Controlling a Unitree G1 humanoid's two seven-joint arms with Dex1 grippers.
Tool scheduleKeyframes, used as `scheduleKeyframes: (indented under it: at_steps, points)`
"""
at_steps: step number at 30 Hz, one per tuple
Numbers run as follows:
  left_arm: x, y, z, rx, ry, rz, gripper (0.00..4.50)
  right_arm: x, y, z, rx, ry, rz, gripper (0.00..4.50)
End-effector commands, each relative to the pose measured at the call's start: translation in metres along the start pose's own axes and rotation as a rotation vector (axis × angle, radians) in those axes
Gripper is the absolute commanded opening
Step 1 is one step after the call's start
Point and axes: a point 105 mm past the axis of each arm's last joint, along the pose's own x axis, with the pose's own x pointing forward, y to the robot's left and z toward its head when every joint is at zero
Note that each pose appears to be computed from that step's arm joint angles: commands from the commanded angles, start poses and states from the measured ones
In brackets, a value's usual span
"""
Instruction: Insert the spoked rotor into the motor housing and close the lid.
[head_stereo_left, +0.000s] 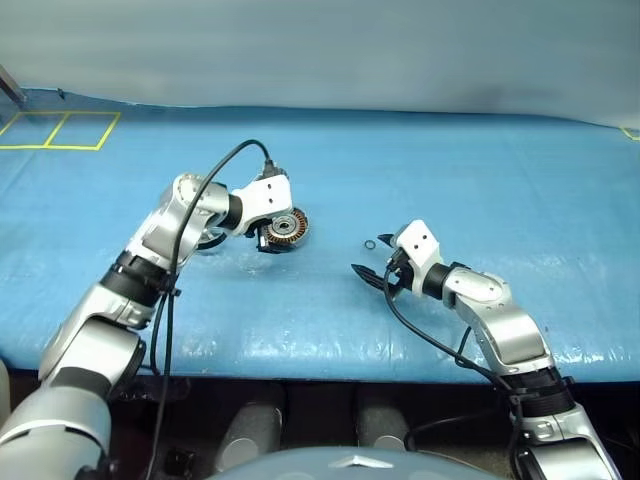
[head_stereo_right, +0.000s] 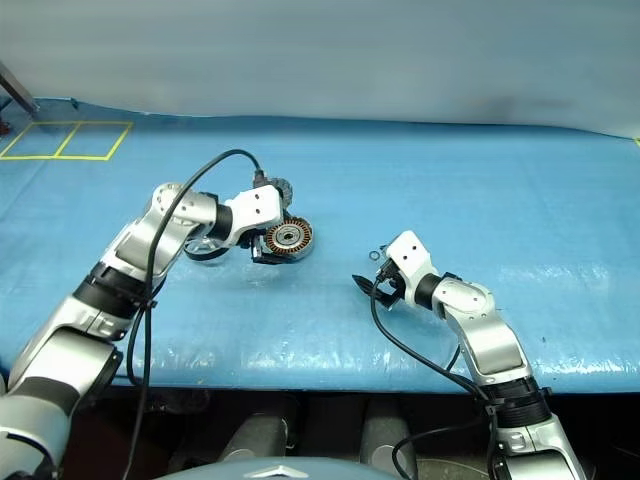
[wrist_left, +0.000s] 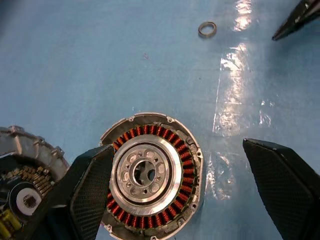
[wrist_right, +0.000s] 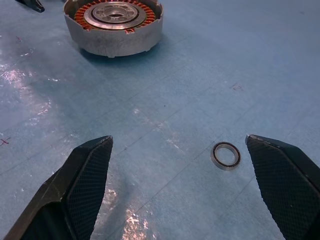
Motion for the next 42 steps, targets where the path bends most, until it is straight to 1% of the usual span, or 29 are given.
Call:
scheduleKeyframes:
  at_steps: [1,4,7,13,19,33,42]
  points:
    - [-0.009,0.011,-0.006,0.103,0.150,-0.034,4.50,0.000,0.000,0.013,-0.037,-0.046,-0.006,4.49]
    - [-0.014,0.019,-0.008,0.194,0.271,-0.075,4.50,0.000,0.001,0.012,-0.042,-0.041,0.002,4.49]
    - [-0.018,0.025,-0.008,0.279,0.363,-0.104,4.50,-0.001,0.001,0.011,-0.050,-0.029,0.009,4.49]
    - [-0.012,0.023,-0.013,0.361,0.447,-0.167,4.50,-0.005,-0.003,0.009,-0.069,-0.008,0.003,4.49]
    - [-0.004,0.017,-0.016,0.365,0.449,-0.202,4.50,-0.003,-0.001,0.012,-0.076,-0.017,0.007,4.49]
    - [0.015,0.007,-0.027,0.382,0.478,-0.256,4.50,-0.004,0.004,0.010,-0.086,-0.006,0.017,4.49]
    - [0.014,0.009,-0.021,0.406,0.466,-0.251,4.50,-0.006,0.004,0.009,-0.088,0.002,0.015,4.49]
